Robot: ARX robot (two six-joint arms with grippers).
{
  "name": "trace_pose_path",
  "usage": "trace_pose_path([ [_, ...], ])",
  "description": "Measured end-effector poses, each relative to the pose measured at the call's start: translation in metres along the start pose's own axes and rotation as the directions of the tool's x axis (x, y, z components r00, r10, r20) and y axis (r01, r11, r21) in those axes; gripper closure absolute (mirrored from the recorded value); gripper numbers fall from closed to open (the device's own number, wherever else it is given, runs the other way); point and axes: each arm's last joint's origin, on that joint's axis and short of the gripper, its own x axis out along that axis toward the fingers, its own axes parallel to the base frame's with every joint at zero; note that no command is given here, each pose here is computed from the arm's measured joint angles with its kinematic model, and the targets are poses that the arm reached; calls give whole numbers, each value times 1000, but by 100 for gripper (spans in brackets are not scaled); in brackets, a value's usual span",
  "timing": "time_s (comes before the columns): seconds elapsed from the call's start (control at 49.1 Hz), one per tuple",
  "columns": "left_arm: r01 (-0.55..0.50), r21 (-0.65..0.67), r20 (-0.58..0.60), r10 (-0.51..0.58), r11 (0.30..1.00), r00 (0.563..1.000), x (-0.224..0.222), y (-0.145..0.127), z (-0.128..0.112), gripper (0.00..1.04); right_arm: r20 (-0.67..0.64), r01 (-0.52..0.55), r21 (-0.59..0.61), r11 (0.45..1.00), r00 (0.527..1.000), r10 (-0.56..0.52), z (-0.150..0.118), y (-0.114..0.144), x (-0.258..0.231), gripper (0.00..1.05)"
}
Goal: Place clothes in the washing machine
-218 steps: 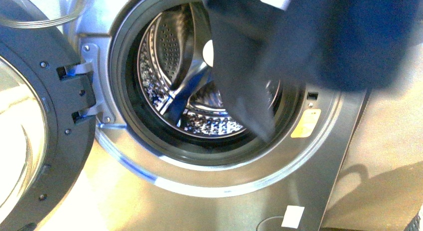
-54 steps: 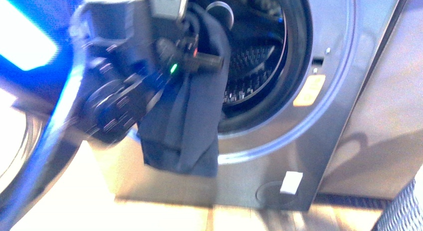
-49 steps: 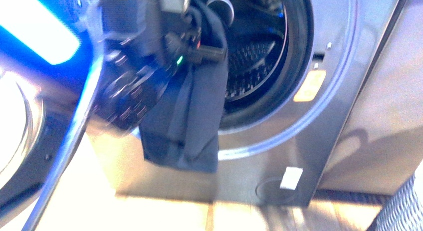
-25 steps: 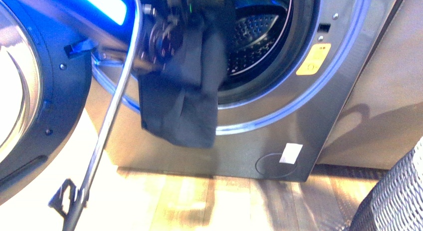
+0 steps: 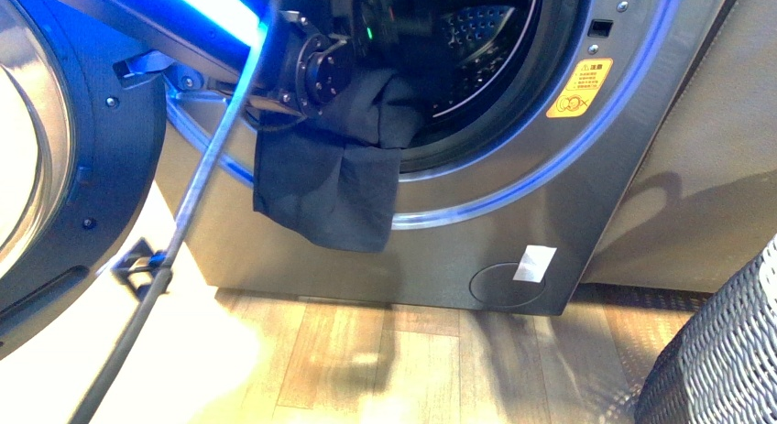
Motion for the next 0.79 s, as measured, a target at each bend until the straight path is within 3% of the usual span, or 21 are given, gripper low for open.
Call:
trace_pose_path([
  [0.122,-6,-13,-20,6,1000,1000,4,0,4,96,0,0,0,1000,1000,0,0,0,0,7],
  [0.285,31,-27,-145,-35,999,989,11,1,2,94,0,0,0,1000,1000,0,0,0,0,7],
  [0.489,46,-48,-211,-55,998,976,11,0,-7,59,0,0,0,1000,1000,0,0,0,0,7],
  [0.692,60,-69,-267,-76,996,961,-7,2,-11,11,0,0,0,1000,1000,0,0,0,0,7],
  [0.733,65,-70,-267,-82,995,960,-11,3,-9,5,0,0,0,1000,1000,0,0,0,0,7],
  [0.794,65,-74,-253,-82,995,964,-20,6,1,7,0,0,0,1000,1000,0,0,0,0,7],
])
